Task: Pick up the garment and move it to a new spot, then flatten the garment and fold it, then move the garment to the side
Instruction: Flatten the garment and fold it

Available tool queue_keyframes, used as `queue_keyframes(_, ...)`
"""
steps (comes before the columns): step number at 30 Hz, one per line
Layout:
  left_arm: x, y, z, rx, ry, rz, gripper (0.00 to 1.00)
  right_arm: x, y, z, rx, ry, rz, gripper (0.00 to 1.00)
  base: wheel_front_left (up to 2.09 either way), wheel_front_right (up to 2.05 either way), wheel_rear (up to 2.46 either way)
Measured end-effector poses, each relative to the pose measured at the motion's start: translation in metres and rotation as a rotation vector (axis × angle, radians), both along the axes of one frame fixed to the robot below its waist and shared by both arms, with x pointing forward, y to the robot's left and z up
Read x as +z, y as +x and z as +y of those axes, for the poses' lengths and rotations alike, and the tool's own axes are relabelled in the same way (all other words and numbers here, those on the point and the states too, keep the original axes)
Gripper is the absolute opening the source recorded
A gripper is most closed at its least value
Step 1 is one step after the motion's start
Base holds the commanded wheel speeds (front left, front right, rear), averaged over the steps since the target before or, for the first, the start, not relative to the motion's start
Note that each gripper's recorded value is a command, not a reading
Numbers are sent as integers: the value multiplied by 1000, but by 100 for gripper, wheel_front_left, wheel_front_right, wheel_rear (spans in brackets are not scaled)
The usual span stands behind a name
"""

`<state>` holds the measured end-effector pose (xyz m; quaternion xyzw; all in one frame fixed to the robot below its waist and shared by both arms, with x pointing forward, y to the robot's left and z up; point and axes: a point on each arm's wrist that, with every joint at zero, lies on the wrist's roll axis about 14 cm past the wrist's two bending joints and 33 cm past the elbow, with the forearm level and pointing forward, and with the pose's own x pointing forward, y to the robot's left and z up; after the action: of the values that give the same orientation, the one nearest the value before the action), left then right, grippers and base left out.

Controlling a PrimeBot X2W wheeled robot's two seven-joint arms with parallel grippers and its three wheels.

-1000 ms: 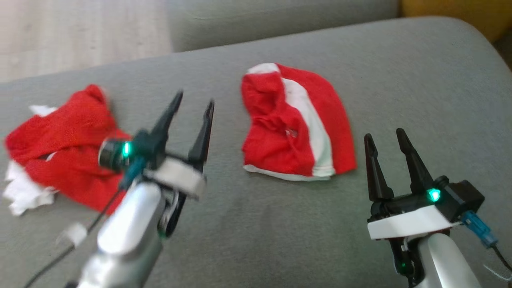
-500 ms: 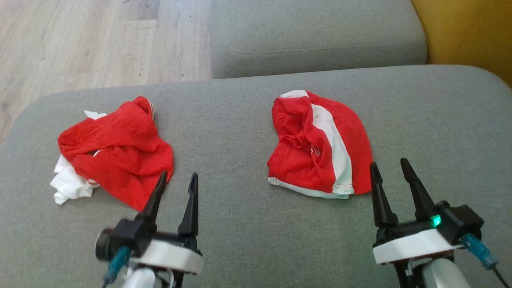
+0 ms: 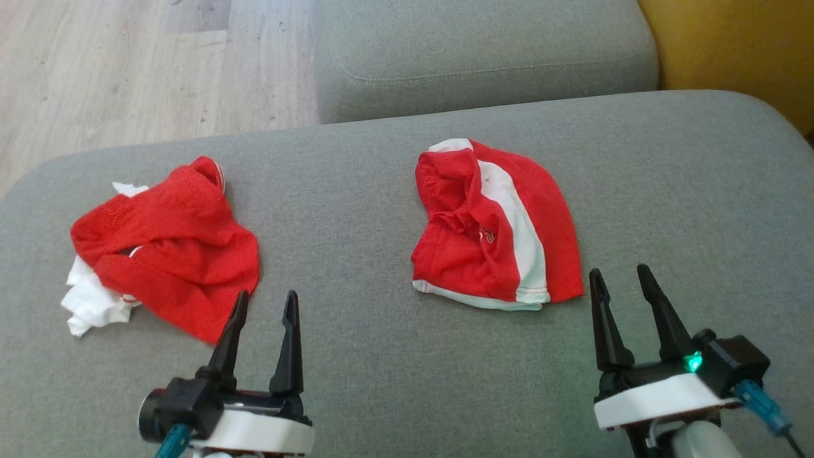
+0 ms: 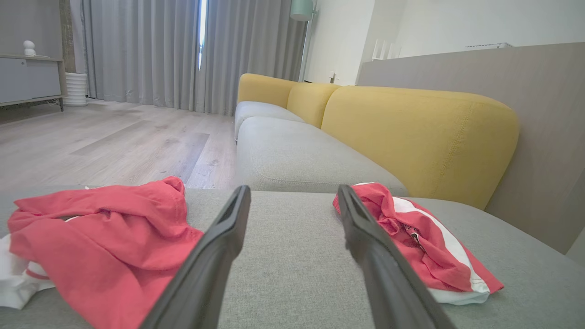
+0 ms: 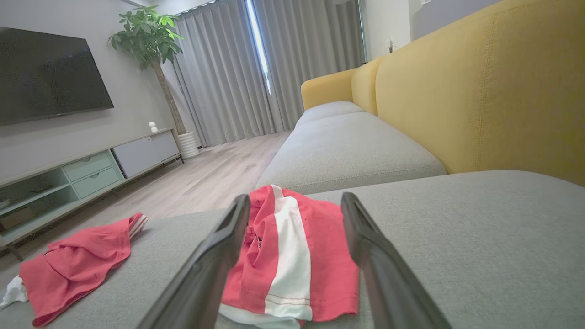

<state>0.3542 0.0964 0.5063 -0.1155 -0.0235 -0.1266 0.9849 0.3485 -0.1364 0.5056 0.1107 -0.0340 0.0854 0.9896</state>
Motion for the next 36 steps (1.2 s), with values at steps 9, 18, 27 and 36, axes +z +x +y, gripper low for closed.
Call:
queue_keyframes(9,-16,-5,8,17,0,46,100,-42,5,24,85,-75,125,100,0,0,0)
queue_keyframes(18,-29,-6,23,61,9,88,100,-71,38,84,293,-193,200,100,0,0,0)
queue_keyframes(27,-34,-7,39,123,-7,115,100,-112,55,127,468,-368,325,100,0,0,0)
queue_keyframes(36,-35,-13,57,189,-12,122,100,-140,57,143,558,-497,415,100,0,0,0)
